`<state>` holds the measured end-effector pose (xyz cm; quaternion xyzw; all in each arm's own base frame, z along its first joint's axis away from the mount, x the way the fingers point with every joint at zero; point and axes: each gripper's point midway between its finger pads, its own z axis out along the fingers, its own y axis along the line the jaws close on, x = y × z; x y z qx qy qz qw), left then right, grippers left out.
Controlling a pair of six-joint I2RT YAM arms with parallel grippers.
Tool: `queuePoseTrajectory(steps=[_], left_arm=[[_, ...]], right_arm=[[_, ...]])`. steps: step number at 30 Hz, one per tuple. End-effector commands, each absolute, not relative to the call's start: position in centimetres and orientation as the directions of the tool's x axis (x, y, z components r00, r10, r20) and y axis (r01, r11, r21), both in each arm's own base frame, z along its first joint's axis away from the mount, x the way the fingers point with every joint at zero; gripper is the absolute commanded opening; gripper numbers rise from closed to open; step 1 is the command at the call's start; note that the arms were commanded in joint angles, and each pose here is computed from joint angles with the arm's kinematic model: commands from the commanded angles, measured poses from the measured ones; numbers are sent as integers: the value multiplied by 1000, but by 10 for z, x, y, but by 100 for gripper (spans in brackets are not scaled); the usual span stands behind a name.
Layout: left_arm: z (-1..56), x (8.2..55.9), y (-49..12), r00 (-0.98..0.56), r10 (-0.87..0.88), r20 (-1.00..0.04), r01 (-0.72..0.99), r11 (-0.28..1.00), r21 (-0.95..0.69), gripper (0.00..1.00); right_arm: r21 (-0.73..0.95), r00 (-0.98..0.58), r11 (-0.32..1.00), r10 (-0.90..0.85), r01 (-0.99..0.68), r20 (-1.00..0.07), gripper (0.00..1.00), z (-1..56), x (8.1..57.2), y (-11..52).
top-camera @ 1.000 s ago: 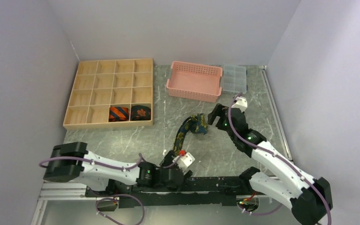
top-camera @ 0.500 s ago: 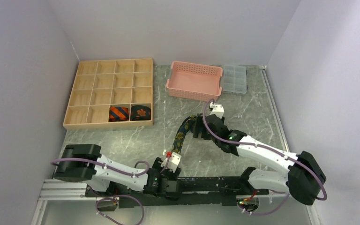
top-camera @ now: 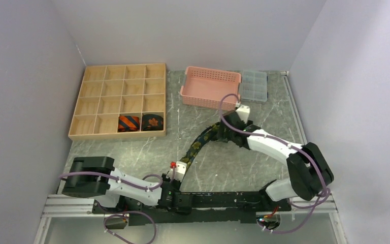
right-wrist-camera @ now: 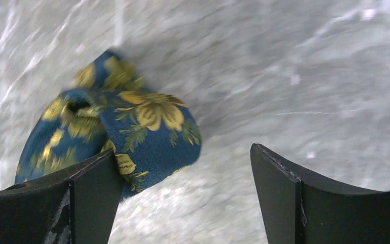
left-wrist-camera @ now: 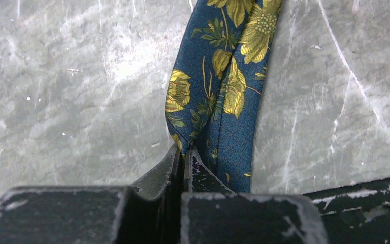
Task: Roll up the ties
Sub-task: Flatten out the tie at the center of the board.
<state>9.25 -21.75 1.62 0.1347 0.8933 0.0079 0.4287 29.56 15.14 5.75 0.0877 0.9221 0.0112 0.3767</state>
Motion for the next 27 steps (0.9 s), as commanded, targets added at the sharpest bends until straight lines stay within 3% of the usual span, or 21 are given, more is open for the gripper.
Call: queuePoseTrajectory(steps=[1, 6, 12, 14, 17, 20, 23, 27], left_arm=[[9, 97, -216, -595, 278, -754, 225, 958, 176, 3], [3, 105, -229, -607, 284, -742, 295, 948, 122, 3], [8, 124, -238, -608, 306, -732, 358, 929, 91, 3], [9, 133, -240, -615, 303, -728, 366, 928, 77, 3], [11, 147, -241, -624, 289, -727, 357, 932, 64, 3], [9, 160, -233, -651, 255, -715, 323, 946, 44, 3], [8, 169, -222, -677, 193, -710, 264, 964, 11, 3], [15, 179, -202, -678, 158, -718, 182, 982, 43, 3]], right_arm=[[153, -600, 934, 327, 322, -730, 93, 90, 324, 101], [224, -533, 861, 466, 456, -706, 95, 108, 352, 60], [177, -426, 771, 510, 612, -747, 96, 130, 365, -1], [213, -425, 789, 512, 577, -746, 95, 137, 366, 6], [286, -487, 875, 460, 391, -743, 93, 143, 360, 56], [226, -603, 939, 340, 258, -722, 96, 121, 335, 99], [196, -663, 936, 345, 292, -664, 97, 80, 314, 100], [131, -662, 927, 345, 352, -665, 96, 56, 307, 83]])
